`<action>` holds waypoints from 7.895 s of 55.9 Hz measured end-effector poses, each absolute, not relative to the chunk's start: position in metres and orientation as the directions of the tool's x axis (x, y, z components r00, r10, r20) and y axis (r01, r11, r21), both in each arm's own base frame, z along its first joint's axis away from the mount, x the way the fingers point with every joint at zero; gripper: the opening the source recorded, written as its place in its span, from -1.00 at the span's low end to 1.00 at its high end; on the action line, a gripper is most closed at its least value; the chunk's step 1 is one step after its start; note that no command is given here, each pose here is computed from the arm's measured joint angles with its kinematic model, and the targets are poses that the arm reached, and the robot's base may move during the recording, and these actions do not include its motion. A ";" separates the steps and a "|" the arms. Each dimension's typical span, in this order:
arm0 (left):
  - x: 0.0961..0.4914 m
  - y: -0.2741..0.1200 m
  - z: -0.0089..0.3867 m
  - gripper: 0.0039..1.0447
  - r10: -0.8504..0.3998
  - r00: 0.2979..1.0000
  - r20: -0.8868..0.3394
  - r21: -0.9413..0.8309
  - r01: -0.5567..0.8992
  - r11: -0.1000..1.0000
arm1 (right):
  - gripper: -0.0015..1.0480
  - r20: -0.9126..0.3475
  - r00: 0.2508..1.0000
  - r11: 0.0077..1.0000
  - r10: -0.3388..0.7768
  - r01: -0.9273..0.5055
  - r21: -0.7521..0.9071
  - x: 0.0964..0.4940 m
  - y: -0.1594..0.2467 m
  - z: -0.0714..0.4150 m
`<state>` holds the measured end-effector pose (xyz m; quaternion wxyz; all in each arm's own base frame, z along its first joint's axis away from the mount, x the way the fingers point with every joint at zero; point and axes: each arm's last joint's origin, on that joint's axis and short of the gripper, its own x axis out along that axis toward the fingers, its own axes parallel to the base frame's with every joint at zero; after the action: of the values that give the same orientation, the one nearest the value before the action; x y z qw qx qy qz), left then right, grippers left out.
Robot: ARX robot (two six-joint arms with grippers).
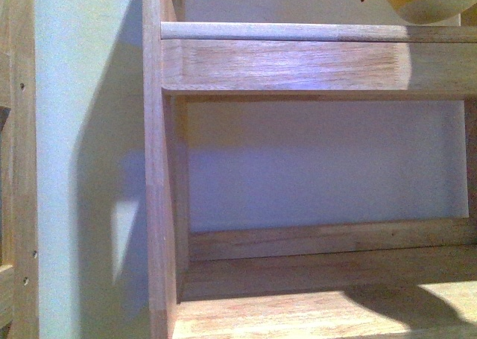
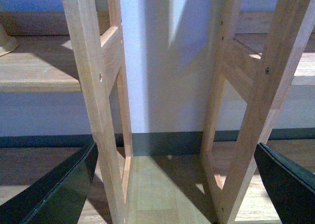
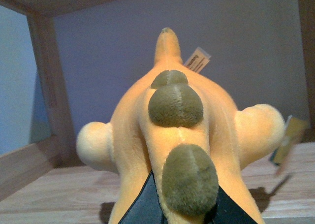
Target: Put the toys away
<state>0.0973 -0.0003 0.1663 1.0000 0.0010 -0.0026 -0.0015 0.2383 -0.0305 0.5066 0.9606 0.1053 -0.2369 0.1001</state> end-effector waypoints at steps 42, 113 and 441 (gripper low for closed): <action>0.097 0.000 0.166 0.88 -0.003 1.000 0.005 0.002 0.003 1.000 | -0.88 0.399 0.868 0.838 0.295 -0.436 0.328 0.354 0.054 0.532; 0.097 0.000 0.166 0.88 -0.003 1.000 0.005 0.002 0.003 1.000 | -0.88 0.381 0.856 0.717 0.349 -0.505 0.480 0.395 0.118 0.519; 0.097 0.000 0.166 0.88 -0.003 1.000 0.005 0.002 0.003 1.000 | 0.87 0.004 1.000 1.000 0.003 -0.003 0.004 0.097 0.000 0.168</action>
<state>0.0973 -0.0003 0.1663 1.0000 0.0010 -0.0026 -0.0015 0.0972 0.0001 0.1676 1.0000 0.0022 -0.0022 0.0015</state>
